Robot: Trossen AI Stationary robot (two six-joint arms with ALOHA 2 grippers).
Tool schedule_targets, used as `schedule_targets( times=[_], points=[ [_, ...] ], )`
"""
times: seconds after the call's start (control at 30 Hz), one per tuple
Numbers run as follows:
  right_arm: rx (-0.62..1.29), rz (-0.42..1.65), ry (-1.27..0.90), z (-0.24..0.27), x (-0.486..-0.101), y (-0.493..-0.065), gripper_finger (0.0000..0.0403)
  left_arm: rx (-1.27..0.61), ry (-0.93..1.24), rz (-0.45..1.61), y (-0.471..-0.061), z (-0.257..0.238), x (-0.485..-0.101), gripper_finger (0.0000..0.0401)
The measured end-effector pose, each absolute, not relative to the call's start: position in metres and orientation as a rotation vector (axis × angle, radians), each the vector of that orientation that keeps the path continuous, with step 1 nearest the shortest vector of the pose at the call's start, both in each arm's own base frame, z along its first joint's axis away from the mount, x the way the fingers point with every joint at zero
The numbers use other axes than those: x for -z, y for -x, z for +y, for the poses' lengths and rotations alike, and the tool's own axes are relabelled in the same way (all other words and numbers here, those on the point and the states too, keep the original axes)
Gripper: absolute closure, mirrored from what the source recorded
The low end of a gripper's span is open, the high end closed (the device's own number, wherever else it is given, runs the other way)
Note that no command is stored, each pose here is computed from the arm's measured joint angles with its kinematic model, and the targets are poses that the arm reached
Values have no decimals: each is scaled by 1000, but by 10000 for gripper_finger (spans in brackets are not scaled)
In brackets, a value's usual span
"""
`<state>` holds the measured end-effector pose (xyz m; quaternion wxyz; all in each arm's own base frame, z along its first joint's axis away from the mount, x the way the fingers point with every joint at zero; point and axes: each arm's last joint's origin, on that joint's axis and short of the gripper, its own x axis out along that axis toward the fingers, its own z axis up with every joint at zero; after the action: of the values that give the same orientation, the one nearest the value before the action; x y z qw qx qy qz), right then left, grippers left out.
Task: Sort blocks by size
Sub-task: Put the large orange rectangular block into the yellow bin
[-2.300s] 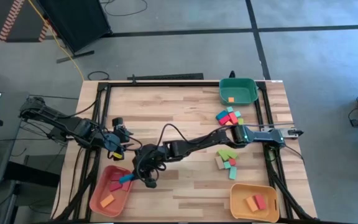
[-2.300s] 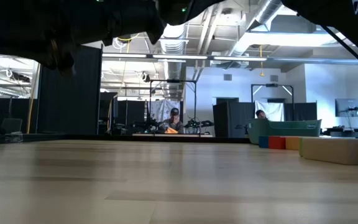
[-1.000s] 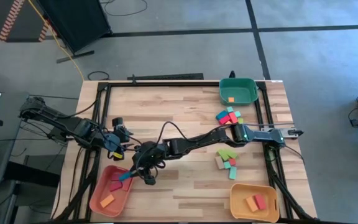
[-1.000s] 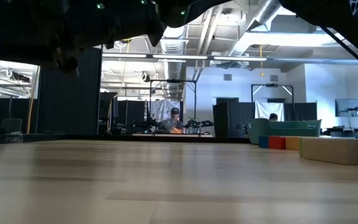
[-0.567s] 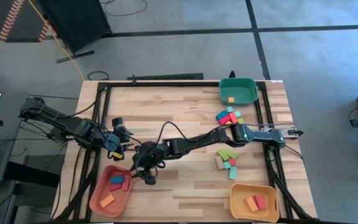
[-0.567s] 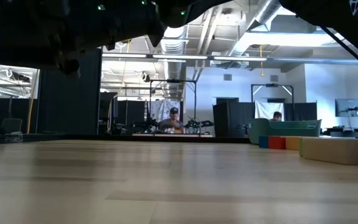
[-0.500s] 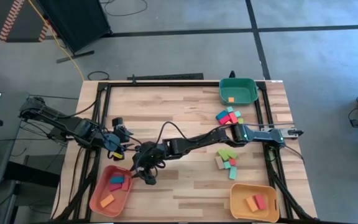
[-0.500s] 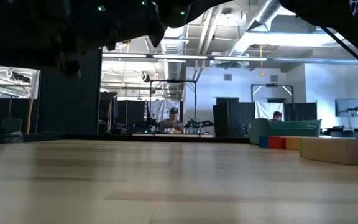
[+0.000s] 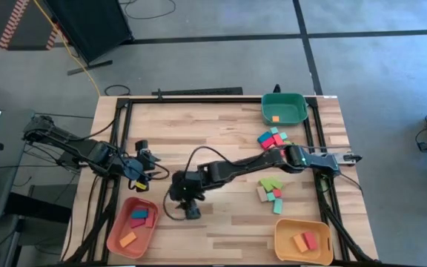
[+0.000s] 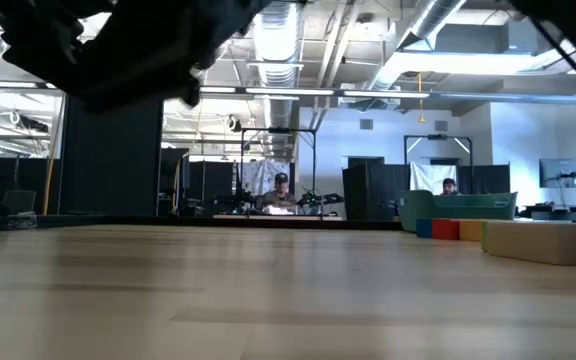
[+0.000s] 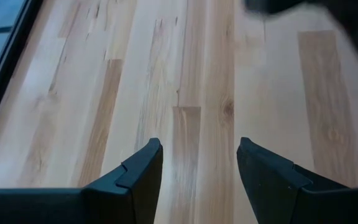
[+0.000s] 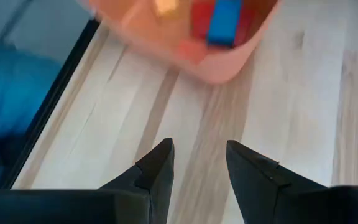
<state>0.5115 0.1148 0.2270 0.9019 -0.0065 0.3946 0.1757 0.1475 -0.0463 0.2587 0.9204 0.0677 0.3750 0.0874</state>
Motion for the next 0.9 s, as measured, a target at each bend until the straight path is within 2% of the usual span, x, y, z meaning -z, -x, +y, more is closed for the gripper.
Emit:
schedule_targets(
  times=[0.2, 0.53, 0.9],
  points=[
    [-308, 953, 74, 128, -244, -485, 227, -160, -163, 737, -150, -47, -261, 204],
    [-251, 1145, 27, 129, -226, -471, 227, -132, -218, 559, -162, -51, -276, 204],
    [-210, 1117, 58, 127, -227, -473, 227, -154, -238, 506, -173, -49, -279, 204]
  ],
)
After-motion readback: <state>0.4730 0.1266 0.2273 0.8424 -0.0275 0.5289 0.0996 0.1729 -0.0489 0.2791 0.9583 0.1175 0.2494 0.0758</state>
